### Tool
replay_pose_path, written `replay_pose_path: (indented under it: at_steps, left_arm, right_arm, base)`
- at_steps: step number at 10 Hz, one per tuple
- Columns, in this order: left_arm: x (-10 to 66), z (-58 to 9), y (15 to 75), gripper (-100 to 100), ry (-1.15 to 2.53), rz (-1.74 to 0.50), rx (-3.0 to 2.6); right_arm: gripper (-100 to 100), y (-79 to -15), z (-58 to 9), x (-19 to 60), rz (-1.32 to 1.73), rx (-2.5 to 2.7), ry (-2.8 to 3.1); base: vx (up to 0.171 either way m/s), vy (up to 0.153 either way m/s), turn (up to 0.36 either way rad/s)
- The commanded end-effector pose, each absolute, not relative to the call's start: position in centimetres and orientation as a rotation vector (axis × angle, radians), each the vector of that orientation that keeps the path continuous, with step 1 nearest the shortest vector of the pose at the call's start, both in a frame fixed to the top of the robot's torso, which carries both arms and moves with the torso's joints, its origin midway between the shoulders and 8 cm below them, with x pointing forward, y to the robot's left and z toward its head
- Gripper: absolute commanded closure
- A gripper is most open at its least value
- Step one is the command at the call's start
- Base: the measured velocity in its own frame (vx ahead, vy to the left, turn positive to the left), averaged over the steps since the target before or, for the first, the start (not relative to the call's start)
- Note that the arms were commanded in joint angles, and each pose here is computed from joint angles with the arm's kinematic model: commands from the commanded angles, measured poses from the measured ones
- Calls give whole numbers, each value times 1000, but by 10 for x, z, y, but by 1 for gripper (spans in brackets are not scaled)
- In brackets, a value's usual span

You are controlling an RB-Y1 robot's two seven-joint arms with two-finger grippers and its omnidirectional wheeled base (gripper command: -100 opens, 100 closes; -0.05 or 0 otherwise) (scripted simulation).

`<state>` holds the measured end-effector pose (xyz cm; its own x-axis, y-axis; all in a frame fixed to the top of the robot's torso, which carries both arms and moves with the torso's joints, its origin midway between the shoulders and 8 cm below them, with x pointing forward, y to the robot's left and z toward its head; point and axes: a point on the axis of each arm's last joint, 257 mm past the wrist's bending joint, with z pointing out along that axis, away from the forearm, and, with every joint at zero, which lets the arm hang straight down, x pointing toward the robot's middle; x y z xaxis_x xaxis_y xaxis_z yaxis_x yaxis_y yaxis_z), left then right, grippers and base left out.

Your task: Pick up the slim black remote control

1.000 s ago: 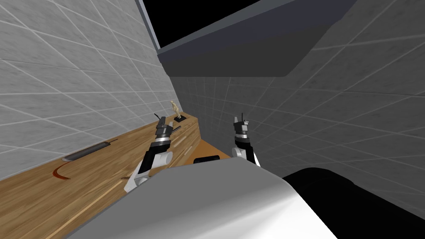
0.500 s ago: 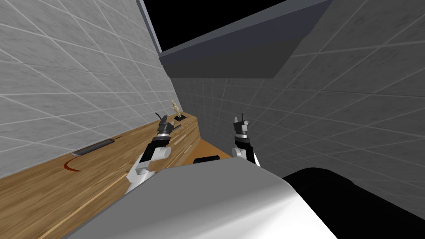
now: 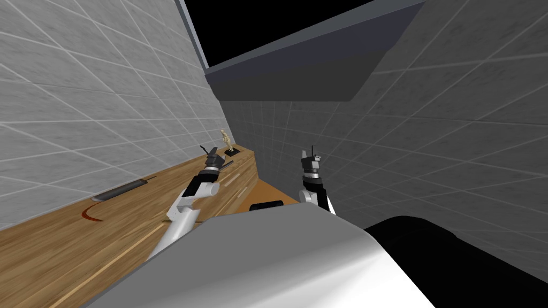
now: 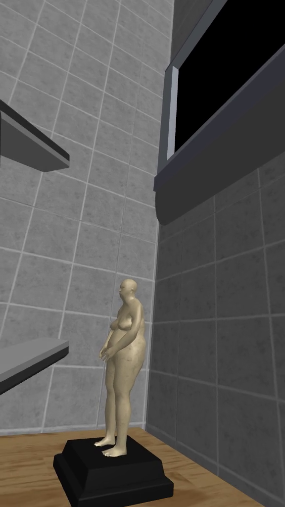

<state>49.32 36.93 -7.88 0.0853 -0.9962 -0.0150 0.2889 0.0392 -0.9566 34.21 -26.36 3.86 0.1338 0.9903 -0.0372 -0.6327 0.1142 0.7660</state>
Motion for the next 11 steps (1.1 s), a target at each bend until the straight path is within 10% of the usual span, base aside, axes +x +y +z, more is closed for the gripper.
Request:
replay_pose_path:
  at_steps: [1, 11]
  left_arm:
    - [502, -81, 372, -100, 955, -1259, -1037]
    - [533, -99, 388, -100, 990, -1261, -1153]
  right_arm:
    - [0, -264, 39, 342, 1321, 688, 651]
    - [0, -264, 39, 342, 1321, 688, 651]
  base:
    - [0, 0, 0]
    - [0, 0, 0]
